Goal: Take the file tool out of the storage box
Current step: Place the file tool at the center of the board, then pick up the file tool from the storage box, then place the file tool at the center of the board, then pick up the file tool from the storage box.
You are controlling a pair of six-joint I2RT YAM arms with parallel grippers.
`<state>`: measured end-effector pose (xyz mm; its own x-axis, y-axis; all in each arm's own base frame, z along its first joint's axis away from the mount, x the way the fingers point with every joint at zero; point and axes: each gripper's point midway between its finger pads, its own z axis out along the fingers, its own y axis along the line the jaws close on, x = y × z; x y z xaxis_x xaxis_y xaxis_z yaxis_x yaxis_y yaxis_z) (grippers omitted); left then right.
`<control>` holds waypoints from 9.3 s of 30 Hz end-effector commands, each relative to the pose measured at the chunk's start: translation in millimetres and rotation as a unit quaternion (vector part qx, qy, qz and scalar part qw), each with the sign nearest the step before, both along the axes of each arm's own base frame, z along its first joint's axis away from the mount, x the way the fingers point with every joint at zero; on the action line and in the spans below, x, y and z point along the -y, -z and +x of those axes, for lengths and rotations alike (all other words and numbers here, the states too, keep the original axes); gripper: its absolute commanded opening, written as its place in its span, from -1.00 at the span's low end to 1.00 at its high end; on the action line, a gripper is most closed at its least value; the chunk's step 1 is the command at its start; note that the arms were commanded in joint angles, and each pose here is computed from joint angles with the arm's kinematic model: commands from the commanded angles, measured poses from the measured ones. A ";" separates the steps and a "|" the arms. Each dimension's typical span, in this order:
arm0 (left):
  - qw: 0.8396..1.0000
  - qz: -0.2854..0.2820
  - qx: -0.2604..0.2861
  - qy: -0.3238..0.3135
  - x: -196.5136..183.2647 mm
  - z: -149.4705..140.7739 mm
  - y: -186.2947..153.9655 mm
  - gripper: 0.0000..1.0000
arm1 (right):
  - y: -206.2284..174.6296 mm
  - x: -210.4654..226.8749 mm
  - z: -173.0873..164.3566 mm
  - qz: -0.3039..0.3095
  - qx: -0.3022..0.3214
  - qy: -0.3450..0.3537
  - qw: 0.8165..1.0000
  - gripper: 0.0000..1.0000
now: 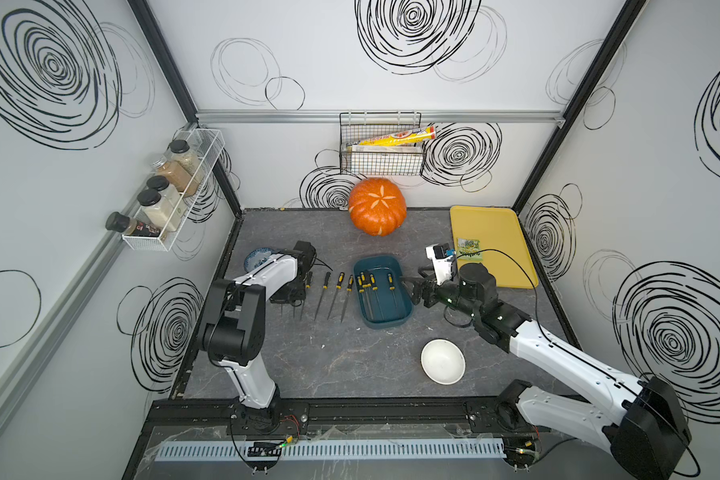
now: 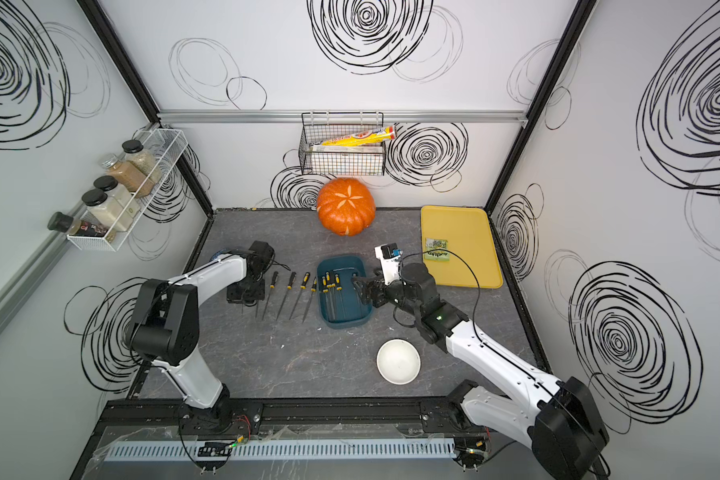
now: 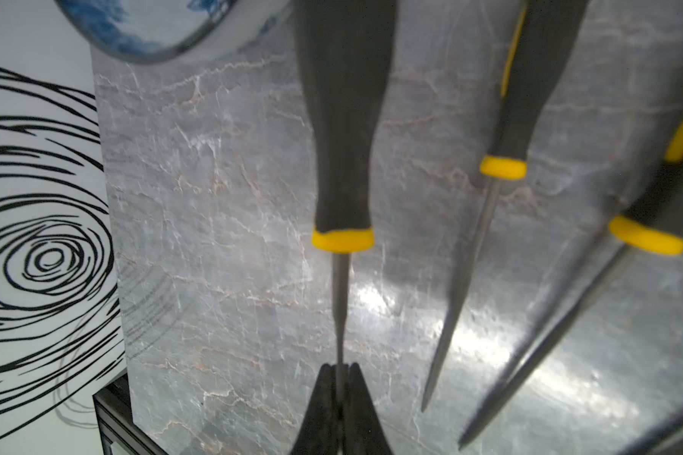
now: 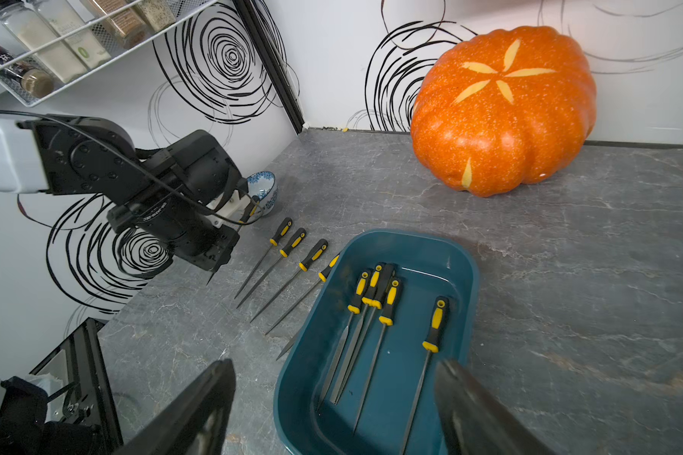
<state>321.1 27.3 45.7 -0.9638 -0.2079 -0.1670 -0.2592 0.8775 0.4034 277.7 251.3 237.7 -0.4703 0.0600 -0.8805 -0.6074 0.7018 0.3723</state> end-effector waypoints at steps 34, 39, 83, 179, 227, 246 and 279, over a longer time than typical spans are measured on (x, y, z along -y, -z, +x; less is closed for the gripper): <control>0.994 -0.025 -0.099 0.032 -1.9 -8.2 49.7 -0.72 | 6.4 1.7 2.8 -0.007 0.000 0.005 1.000 0.68; 0.995 -0.020 -0.085 0.042 5.6 -5.1 42.7 -0.65 | 8.7 0.6 4.2 -0.010 -0.002 0.005 1.000 0.68; 0.876 -0.400 0.189 0.194 348.4 69.4 -37.2 -0.06 | 51.6 70.5 -8.7 -0.053 -0.023 0.130 0.990 0.43; 0.619 -0.611 0.374 0.321 334.6 19.3 -219.1 -0.97 | 29.3 -54.0 -20.3 0.098 -0.108 -0.162 0.976 -1.00; 0.910 -0.319 0.178 0.195 300.6 55.5 -42.8 0.56 | 237.8 69.1 14.9 -0.354 -0.458 0.033 0.815 -1.00; 0.947 -0.248 0.118 0.166 299.6 81.0 25.7 0.14 | 198.0 64.2 30.0 -0.314 -0.386 0.050 0.866 -0.37; 0.922 -0.318 0.124 0.183 313.5 90.9 25.1 -0.56 | 161.7 59.6 34.1 -0.259 -0.324 0.062 0.908 -0.42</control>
